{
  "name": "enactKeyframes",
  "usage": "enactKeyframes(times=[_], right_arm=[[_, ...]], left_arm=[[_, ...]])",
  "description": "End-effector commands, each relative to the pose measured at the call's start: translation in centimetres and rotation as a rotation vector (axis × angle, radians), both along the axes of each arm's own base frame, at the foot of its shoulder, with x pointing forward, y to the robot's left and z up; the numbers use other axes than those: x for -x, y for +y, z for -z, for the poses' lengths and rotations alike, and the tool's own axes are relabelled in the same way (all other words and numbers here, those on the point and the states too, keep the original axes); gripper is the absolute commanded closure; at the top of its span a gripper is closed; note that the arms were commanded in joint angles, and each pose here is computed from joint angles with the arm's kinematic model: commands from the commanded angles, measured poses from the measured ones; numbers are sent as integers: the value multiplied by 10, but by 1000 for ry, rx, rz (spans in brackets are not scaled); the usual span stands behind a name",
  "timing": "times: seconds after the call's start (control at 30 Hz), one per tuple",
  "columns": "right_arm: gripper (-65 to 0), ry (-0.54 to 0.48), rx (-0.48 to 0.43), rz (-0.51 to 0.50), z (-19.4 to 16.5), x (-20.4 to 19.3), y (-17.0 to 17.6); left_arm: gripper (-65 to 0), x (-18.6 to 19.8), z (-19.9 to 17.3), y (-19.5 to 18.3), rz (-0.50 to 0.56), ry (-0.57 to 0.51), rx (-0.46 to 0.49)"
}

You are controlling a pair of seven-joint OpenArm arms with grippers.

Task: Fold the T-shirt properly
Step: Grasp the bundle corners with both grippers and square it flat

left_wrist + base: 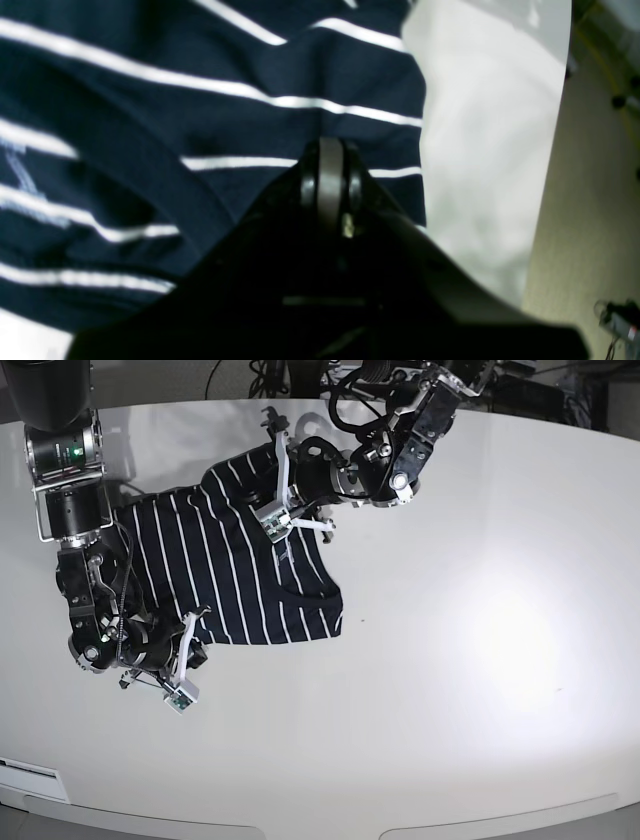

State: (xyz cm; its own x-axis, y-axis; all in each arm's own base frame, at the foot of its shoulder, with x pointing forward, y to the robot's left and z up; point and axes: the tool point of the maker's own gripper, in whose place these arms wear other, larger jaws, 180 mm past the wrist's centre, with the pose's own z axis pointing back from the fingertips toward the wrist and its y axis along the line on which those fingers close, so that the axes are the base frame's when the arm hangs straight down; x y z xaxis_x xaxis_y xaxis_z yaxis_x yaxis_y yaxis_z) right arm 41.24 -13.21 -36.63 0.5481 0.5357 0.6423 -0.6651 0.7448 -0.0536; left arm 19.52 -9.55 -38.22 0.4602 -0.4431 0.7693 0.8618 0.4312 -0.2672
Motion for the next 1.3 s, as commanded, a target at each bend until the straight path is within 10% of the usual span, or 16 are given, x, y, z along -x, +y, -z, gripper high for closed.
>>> enactKeyframes(times=[0.0,0.5,0.87,1.27], right_arm=[[0,-43,0,7,-16,-11,-9],[0,168,21,238,17,46,-105],[0,174,-260,164,5,111,-50],[0,132,-302,76,-6,161,20]], left_arm=[[0,-1,21,18,-5,3,-124],[0,-37,40,120,-16,-122,-315],[0,-105,15,131,-96,-276,-270],[0,-159,-17,136,-136,-413,-222]])
